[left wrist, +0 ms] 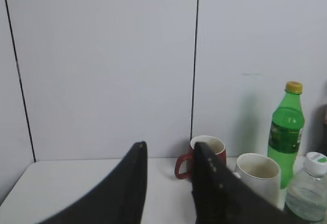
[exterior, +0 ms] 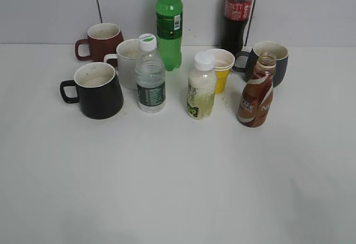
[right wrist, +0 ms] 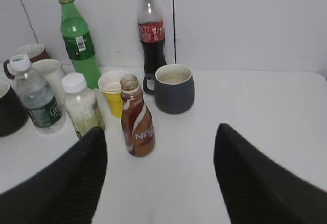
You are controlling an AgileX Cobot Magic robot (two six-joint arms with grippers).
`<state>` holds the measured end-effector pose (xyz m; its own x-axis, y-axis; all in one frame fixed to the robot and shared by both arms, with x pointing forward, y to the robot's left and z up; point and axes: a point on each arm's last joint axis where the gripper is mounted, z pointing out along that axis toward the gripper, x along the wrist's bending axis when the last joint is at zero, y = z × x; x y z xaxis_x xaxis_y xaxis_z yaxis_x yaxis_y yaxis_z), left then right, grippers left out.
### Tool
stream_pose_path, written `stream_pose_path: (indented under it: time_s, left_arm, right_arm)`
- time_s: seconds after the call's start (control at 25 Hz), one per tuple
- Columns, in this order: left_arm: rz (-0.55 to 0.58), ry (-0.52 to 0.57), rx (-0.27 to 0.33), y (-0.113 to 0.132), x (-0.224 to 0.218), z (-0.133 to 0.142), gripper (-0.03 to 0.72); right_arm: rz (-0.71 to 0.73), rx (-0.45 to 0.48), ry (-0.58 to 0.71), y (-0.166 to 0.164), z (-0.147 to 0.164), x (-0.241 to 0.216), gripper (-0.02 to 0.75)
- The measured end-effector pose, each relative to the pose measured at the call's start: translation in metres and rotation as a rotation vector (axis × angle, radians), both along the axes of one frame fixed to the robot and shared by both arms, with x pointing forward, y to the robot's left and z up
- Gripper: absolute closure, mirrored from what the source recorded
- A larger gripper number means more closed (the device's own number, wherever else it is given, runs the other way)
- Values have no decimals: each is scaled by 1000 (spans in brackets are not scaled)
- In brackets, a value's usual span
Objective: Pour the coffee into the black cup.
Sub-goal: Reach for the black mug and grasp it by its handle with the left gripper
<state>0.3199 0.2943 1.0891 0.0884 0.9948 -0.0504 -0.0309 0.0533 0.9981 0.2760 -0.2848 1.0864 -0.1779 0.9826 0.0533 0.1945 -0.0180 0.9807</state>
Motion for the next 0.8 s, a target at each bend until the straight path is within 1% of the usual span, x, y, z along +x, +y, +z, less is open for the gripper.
stream_pose_path:
  time_s: [0.08, 0.12, 0.16, 0.2, 0.32, 0.4, 0.52, 0.64, 0.72, 0.8]
  left_arm:
    - [9, -14, -11, -1, 20, -7, 448]
    - [13, 8, -9, -1, 33, -12, 448]
    - [17, 3, -9, -2, 42, -14, 448]
    - [21, 0, -9, -2, 52, -17, 448]
    - [32, 44, -2, -4, 86, -34, 448]
    - [36, 128, 9, -6, 110, -56, 448]
    - [41, 174, 17, -7, 130, -77, 448]
    - [45, 245, 27, -8, 146, -102, 448]
    - [47, 287, 20, -8, 154, -118, 448]
    - [45, 306, 25, -9, 161, -133, 448]
  right_arm:
    - [-3, 43, -11, 1, -3, 18, 246]
    - [-7, 62, -27, 1, -4, 25, 246]
    - [-5, 84, -38, 2, -7, 33, 246]
    - [-11, 89, -58, 2, -9, 41, 246]
    - [-31, 65, -45, 4, -20, 69, 246]
    - [-59, 57, -26, 4, -26, 89, 246]
    - [-94, 51, -3, 4, -36, 112, 246]
    - [-123, 41, 2, 7, -49, 139, 246]
    - [-120, 35, -22, 11, -54, 149, 246]
    - [-91, 1, -34, 20, -64, 162, 257]
